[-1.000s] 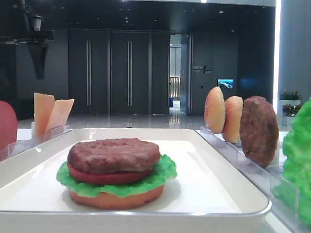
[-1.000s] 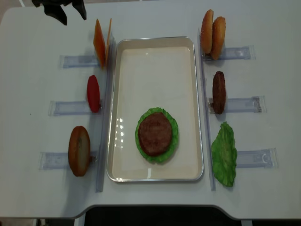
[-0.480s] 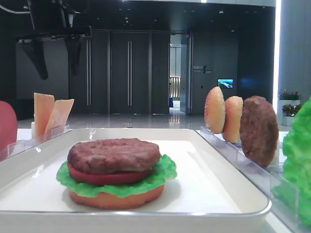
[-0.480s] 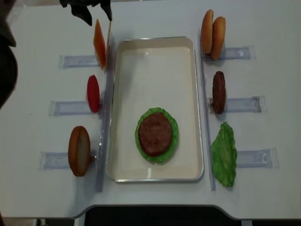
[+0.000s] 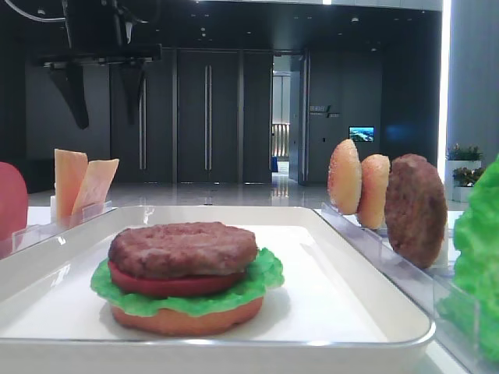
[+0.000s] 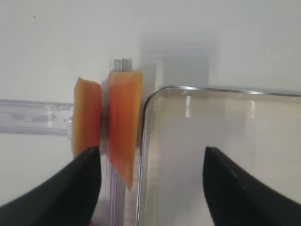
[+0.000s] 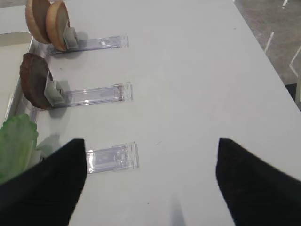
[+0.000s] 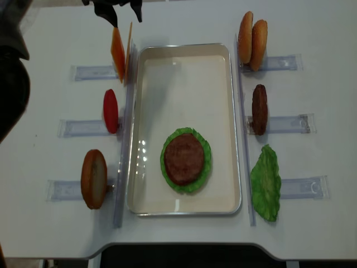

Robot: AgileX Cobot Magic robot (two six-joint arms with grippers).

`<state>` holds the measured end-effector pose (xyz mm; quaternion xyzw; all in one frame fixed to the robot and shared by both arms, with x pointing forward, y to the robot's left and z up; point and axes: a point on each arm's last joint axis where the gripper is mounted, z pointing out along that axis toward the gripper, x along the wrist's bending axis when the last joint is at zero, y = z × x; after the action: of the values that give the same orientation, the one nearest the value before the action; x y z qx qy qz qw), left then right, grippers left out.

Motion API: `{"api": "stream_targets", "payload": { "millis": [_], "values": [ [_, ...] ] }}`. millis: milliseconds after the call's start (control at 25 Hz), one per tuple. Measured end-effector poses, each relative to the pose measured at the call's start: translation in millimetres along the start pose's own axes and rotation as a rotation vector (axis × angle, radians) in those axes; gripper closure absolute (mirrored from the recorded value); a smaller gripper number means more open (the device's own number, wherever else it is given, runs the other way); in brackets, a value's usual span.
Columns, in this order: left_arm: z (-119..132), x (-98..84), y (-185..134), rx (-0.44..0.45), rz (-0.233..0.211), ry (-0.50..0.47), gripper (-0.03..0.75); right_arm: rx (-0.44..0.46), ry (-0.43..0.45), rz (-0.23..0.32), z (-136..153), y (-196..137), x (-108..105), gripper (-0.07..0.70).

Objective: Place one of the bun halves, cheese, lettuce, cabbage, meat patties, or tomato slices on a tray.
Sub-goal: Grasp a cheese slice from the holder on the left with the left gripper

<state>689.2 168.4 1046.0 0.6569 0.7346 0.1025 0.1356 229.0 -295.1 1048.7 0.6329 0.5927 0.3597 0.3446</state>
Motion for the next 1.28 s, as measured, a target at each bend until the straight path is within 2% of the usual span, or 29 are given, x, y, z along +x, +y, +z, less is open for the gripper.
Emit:
{"api": "stream_targets", "payload": {
  "millis": [240,640,1280],
  "values": [
    [21,-2.1,-2,0.030,0.019,0.037,0.199,0.000,0.000,0.000,0,0,0,0.092],
    [44,-2.8,-5,0.073,0.023,0.055,0.199,0.000,0.000,0.001,0,0,0,0.092],
    [64,-0.4,-7,0.099,0.040,0.100,0.199,0.000,0.000,0.000,0,0,0,0.092]
  ]
}}
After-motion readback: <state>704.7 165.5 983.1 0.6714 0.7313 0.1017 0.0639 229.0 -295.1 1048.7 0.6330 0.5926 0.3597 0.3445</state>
